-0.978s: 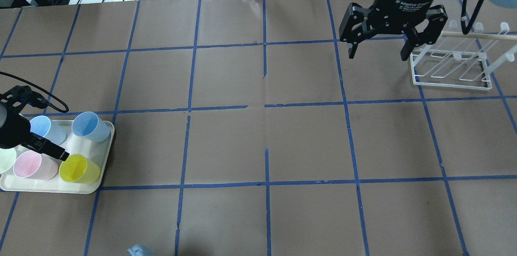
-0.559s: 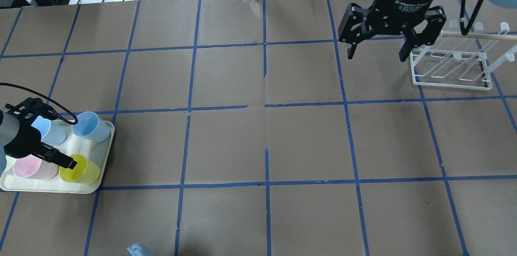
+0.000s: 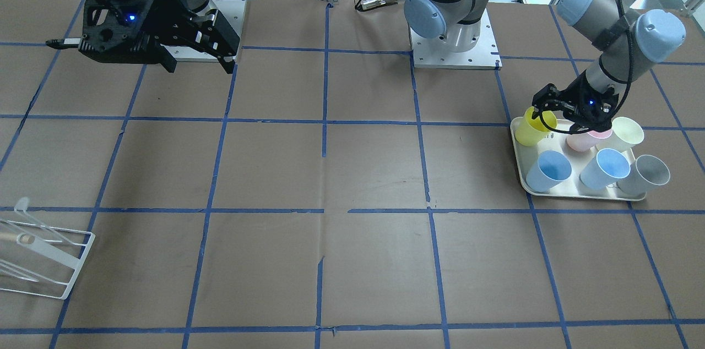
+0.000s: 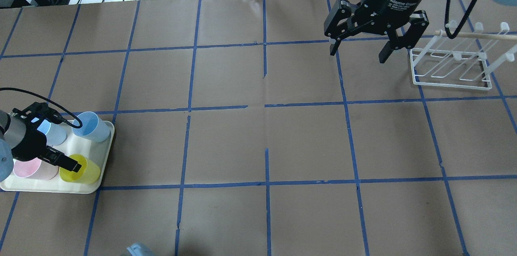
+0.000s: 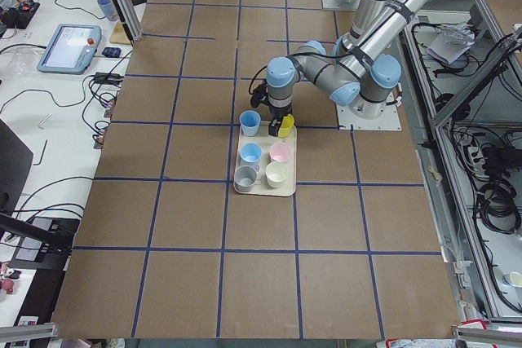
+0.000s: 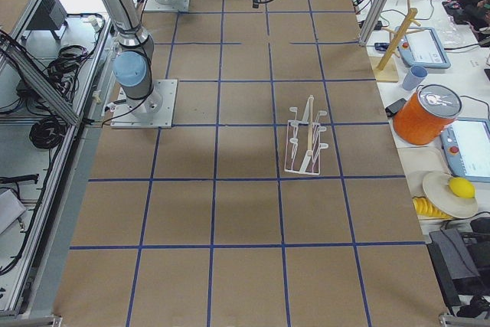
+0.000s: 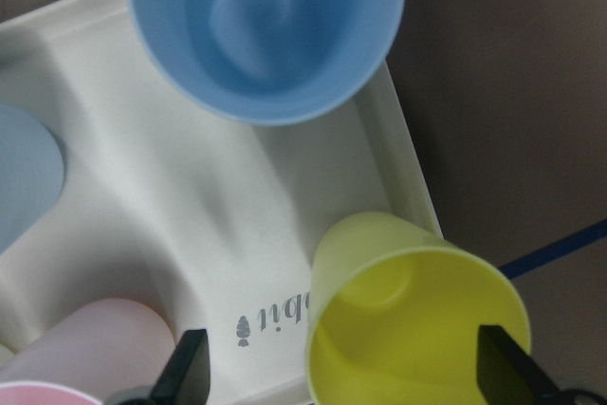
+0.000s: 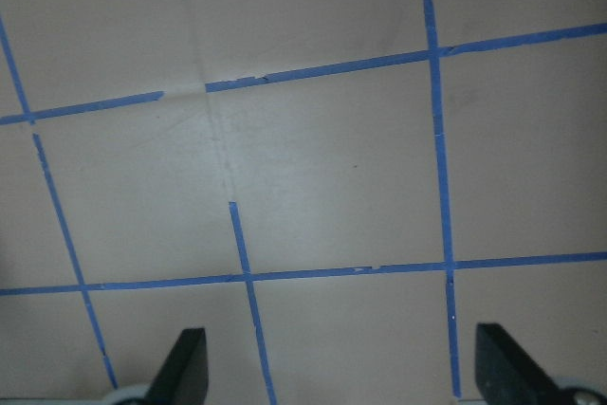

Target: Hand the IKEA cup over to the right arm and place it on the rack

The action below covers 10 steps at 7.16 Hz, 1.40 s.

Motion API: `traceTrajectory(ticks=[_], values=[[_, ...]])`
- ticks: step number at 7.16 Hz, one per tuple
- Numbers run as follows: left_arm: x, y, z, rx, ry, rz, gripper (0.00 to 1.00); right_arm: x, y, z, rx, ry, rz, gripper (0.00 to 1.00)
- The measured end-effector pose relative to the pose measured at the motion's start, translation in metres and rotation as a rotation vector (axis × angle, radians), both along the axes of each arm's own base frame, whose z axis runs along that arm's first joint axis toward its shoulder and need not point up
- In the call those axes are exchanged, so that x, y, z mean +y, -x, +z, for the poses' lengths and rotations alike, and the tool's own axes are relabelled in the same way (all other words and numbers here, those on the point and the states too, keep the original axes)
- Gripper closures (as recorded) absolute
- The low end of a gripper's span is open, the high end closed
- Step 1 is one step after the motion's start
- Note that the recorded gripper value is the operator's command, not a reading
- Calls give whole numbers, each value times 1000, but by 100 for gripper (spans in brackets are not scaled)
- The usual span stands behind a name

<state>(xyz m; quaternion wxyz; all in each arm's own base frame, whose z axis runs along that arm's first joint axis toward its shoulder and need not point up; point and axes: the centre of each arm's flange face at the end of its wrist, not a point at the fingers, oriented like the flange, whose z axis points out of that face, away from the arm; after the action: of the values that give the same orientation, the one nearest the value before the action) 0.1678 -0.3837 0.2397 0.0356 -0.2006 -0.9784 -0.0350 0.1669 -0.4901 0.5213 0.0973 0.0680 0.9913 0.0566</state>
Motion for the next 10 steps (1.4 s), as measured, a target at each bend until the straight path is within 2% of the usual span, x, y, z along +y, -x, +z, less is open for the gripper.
traceTrajectory(ticks=[1,2,3,4,5,6,7,8,10], values=[[-1,-1,-3,0,-4,1,0,-5,9,0,-70,-10,-39,0],[-2,-3,-7,-7,-8,1,2,-11,20,1,-166,-18,-93,0],[-3,-4,-11,-11,-12,2,7,-17,30,-1,-273,-30,-147,0],[0,-2,-17,-10,-17,4,16,-19,35,-16,-370,-60,-191,0],[5,2,-25,-18,-9,4,32,-19,34,-37,-466,-97,-227,0],[7,3,-31,-35,8,0,59,-19,30,-49,-560,-120,-256,0],[7,3,-32,-49,21,-5,87,-20,27,-53,-615,-118,-267,0],[7,3,-32,-55,28,-12,100,-21,26,-54,-635,-106,-268,0],[7,3,-28,-63,39,-19,100,-24,23,-51,-702,-102,-286,0]])
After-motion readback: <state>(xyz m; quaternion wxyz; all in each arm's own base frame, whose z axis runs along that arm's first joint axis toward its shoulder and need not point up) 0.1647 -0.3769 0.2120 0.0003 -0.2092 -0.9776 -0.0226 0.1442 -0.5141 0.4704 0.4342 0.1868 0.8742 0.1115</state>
